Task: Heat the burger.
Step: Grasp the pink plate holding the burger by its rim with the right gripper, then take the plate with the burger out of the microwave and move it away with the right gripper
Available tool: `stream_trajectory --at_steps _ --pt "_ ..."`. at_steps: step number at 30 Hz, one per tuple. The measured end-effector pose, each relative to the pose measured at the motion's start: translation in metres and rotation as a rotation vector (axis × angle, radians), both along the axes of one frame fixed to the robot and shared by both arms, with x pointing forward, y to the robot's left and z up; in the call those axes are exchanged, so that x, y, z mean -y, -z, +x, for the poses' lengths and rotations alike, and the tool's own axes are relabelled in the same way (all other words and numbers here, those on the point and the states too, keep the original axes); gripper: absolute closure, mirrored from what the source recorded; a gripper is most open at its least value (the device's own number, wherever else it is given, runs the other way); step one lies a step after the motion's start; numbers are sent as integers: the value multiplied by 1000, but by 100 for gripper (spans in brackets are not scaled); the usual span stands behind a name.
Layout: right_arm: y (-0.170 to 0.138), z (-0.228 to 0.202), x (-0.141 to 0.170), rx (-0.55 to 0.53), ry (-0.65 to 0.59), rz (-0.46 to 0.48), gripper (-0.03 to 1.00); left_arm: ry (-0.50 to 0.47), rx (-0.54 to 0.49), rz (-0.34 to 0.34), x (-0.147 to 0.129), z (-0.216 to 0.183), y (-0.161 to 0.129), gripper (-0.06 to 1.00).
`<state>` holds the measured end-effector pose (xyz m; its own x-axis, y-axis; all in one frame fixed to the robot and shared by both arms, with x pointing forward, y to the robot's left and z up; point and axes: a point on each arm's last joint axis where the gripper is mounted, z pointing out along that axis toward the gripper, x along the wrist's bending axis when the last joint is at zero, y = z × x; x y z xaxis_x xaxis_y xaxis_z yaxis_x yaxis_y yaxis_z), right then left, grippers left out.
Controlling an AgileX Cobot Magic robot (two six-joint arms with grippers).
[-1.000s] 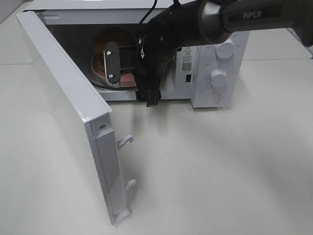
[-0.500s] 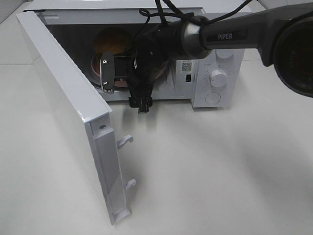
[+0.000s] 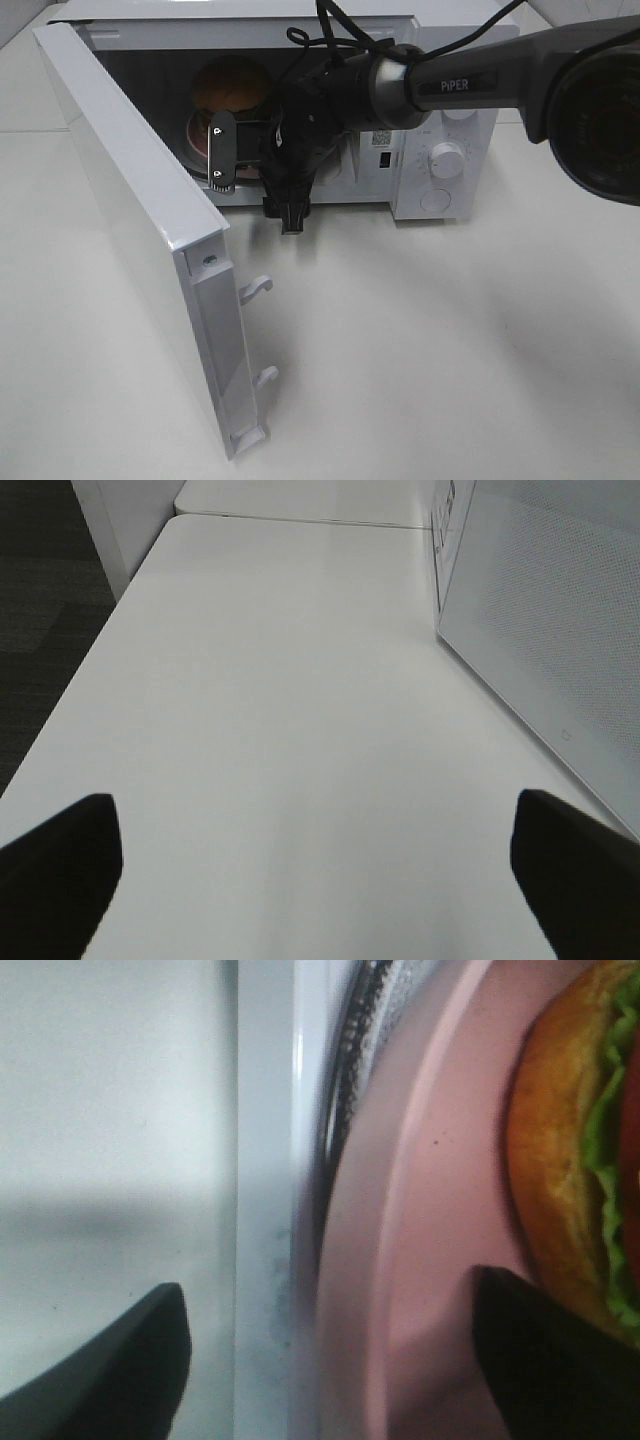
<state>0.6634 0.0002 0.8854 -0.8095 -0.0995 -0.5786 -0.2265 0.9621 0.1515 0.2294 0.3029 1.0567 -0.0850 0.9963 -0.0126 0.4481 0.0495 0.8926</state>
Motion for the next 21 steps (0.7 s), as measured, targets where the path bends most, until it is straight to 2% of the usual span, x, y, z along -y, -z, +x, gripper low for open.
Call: stream_trajectory --at_steps 1,4,5,6,7,8,9,10,21 --pt "0 0 -1 6 -2 6 39 -1 0 1 0 0 0 -3" --pt "-1 1 -1 10 -2 11 45 -1 0 1 0 0 0 -3" --pt "-5 0 -1 2 9 17 59 -1 0 1 0 0 0 -3" --pt "-9 -3 -3 -23 30 32 66 -1 0 1 0 0 0 -3" --pt "-9 -3 -3 -23 30 32 66 -1 0 1 0 0 0 -3" --pt "-10 -5 -3 -32 37 37 83 -1 0 1 0 0 0 -3" --pt "-10 -5 -3 -32 37 37 83 -1 0 1 0 0 0 -3" --pt "-14 -4 -4 -28 42 52 90 -1 0 1 0 0 0 -3" --pt "-18 -5 -3 -34 49 53 91 -1 0 1 0 0 0 -3"
